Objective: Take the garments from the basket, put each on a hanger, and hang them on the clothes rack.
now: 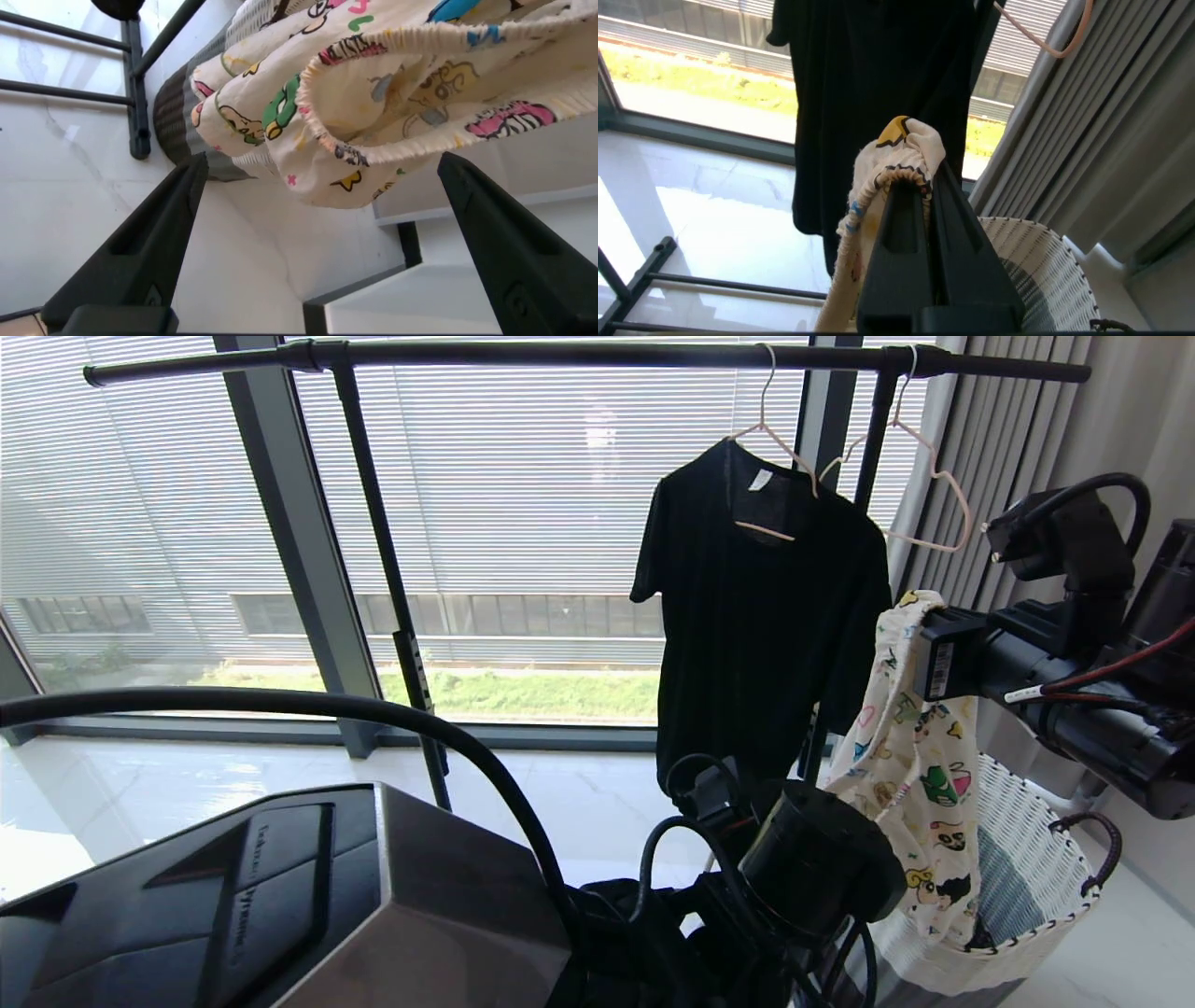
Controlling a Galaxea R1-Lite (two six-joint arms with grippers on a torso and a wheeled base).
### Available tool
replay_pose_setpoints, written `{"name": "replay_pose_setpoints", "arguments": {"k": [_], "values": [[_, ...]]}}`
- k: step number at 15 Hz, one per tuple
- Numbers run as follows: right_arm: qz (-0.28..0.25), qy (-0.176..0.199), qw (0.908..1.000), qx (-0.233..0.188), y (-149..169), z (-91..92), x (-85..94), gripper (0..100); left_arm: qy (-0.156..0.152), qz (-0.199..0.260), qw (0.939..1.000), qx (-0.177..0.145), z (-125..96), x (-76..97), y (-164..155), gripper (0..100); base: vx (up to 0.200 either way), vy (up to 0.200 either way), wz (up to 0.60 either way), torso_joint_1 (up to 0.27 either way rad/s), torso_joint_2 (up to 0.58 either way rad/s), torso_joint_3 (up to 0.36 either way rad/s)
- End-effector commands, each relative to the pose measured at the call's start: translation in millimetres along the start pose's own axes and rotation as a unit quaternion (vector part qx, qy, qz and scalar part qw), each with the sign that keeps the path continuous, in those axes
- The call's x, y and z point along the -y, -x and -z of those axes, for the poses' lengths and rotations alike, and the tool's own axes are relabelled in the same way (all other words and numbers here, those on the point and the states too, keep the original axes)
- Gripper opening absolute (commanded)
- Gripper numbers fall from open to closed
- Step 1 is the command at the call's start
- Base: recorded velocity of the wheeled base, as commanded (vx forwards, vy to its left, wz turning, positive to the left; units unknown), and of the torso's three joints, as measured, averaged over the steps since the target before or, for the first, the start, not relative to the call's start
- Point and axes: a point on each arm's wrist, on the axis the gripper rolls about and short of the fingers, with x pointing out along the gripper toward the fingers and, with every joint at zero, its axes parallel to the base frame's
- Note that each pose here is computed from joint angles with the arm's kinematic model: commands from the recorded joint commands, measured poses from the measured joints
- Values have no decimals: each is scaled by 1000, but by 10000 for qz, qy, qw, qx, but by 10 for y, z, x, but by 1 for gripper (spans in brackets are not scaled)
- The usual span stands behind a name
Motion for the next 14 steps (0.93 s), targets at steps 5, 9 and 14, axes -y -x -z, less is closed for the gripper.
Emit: {"name": "replay_pose_setpoints", "arguments": {"k": [5, 9, 14], "values": [[-163, -102, 9997, 127, 80, -68, -55, 0, 61, 9, 9999, 102, -70, -4, -64, 100, 0, 0, 0, 0, 0, 0], [-406, -191, 9986, 289, 215, -157, -124, 0, 51, -124, 9998, 118, 44, -94, -352, 100, 0, 0, 0, 0, 0, 0], [-276, -192, 9991, 272, 201, -155, -105, 0, -199, -500, 9984, -182, 305, -272, -220, 100, 0, 0, 0, 0, 0, 0]]}}
